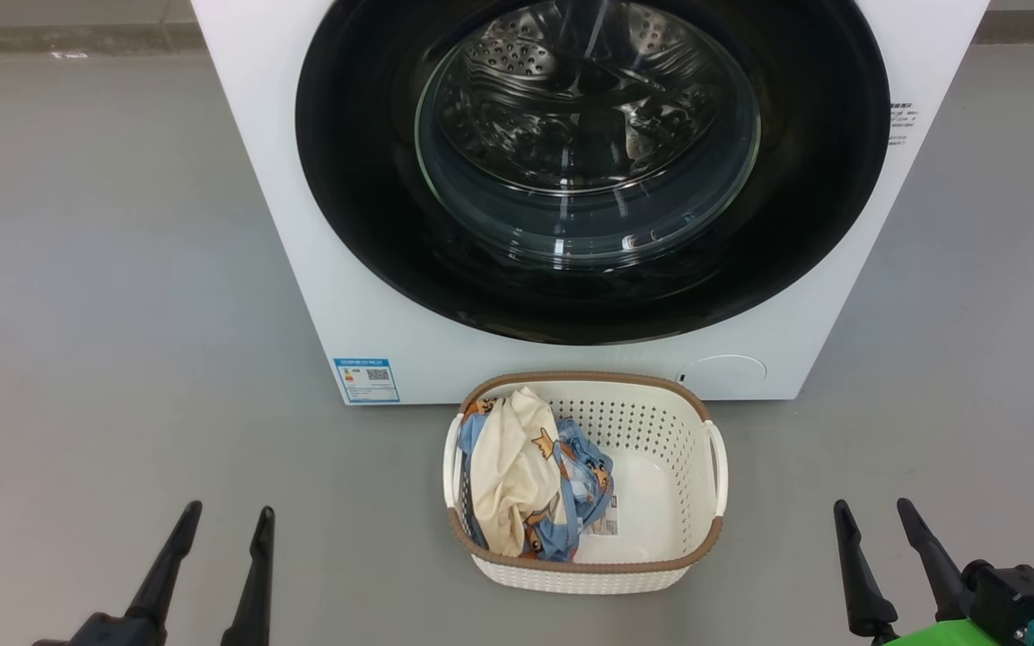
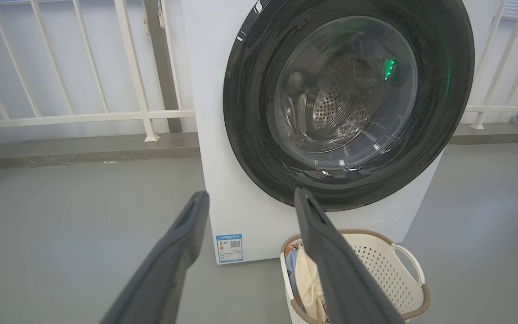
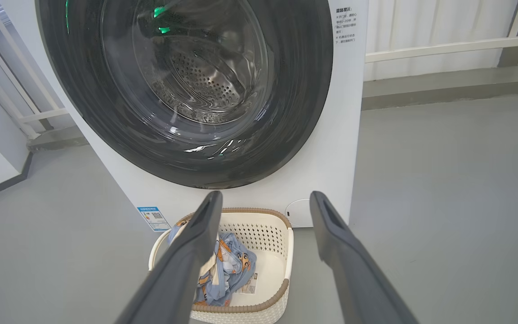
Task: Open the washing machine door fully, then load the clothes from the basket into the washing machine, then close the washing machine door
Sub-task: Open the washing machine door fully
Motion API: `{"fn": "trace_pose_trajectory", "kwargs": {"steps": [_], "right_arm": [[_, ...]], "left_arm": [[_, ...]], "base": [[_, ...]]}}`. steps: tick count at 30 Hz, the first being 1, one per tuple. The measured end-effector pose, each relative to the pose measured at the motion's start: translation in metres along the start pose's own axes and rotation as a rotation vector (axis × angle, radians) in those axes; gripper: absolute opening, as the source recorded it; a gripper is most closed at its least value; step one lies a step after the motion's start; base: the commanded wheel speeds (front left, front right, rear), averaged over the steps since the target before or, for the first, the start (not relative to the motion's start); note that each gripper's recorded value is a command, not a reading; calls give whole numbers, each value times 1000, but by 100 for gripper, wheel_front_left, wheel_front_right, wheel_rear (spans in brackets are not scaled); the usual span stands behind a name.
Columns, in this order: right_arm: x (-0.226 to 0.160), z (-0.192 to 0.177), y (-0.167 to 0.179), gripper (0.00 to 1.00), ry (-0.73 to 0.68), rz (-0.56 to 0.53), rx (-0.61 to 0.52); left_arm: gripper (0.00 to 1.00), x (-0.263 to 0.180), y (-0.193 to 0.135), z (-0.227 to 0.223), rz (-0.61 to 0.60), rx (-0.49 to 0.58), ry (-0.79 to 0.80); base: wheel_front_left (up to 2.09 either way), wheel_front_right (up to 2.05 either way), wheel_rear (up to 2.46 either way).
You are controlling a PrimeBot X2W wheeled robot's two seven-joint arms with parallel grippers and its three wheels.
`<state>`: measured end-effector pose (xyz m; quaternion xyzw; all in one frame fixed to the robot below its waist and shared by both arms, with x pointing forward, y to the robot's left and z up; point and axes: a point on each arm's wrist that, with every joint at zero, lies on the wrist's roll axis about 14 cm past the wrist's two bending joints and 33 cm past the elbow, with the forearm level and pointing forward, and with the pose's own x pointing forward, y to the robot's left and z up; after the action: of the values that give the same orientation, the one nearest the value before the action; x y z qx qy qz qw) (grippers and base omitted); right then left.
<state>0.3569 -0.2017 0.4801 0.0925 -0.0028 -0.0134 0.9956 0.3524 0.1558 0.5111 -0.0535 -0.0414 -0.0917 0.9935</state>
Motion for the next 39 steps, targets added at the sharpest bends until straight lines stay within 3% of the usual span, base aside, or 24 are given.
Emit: {"fn": "trace_pose_trajectory", "kwargs": {"steps": [20, 39], "right_arm": [[0, 3, 0, 100, -10, -2, 8], [1, 0, 2, 100, -2, 3, 11]], "left_arm": [[100, 0, -2, 3, -16, 39, -7], [100, 0, 3, 2, -4, 42, -1]], "base": [[10, 10, -19], [108, 108, -215]]}}
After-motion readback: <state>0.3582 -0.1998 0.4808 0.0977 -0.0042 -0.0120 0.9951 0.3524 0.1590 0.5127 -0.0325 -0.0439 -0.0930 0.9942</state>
